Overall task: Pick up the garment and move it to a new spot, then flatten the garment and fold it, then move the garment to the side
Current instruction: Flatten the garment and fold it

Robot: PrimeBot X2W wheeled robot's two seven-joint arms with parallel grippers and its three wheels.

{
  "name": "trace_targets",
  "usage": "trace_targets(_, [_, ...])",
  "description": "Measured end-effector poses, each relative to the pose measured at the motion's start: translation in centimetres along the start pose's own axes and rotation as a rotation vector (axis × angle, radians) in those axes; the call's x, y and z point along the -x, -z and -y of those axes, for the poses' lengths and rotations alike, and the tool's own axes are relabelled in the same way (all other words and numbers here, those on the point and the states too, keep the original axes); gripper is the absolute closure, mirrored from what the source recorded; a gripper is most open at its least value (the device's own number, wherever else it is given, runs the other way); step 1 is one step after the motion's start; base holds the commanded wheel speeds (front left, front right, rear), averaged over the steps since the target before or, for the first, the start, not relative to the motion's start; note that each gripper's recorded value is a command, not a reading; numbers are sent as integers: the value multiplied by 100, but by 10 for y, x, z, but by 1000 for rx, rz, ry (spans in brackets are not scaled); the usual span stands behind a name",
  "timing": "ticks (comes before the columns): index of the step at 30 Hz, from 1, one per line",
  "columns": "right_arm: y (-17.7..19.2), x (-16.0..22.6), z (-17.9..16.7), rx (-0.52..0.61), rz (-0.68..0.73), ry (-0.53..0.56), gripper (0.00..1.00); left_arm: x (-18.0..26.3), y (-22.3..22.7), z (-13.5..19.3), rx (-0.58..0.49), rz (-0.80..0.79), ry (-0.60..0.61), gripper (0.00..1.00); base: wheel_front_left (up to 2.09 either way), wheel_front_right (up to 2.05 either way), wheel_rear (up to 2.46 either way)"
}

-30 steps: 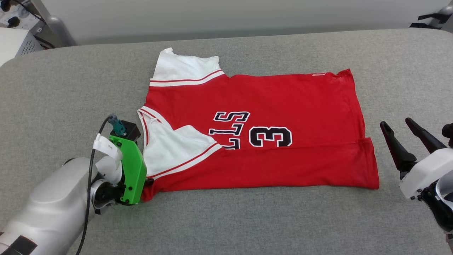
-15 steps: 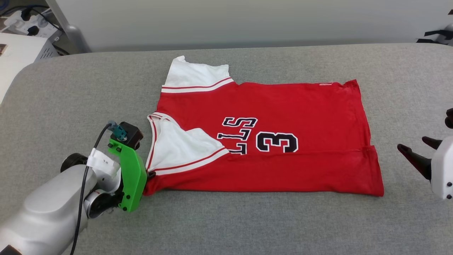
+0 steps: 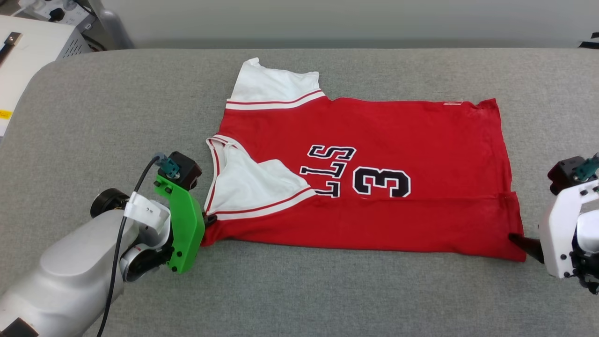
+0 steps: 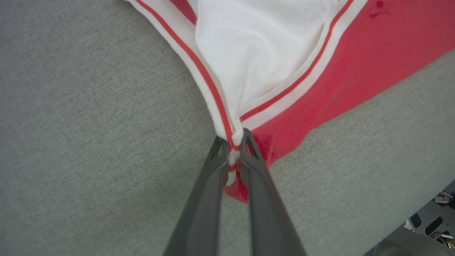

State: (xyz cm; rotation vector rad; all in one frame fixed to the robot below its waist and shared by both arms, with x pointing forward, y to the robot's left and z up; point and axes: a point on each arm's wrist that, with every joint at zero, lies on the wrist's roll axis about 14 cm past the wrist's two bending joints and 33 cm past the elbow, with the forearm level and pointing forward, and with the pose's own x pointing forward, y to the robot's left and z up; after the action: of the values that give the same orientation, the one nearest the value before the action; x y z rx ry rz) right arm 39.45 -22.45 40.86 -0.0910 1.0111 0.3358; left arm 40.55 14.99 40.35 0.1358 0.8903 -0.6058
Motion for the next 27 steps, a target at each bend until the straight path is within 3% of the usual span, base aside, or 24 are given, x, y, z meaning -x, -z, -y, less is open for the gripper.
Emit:
trace_targets(4, [24, -21, -4, 5, -79, 2, 0, -4, 1, -2, -3, 1, -1, 100, 0, 0, 0])
trace_targets(12, [41, -40, -6, -17, -108, -5, 0, -7, 5, -6, 5, 10, -7, 100, 0, 0, 0])
trace_targets(13, [41, -40, -7, -19, -100, -9, 57, -7, 4, -6, 4, 12, -9, 100, 0, 0, 0])
trace_targets(14, [41, -40, -8, -26, -91, -12, 100, -7, 4, -6, 4, 15, -10, 100, 0, 0, 0])
trace_targets(27, [14, -9, -15, -12, 124, -29, 100, 10, 8, 5, 4, 67, -16, 100, 0, 0, 0])
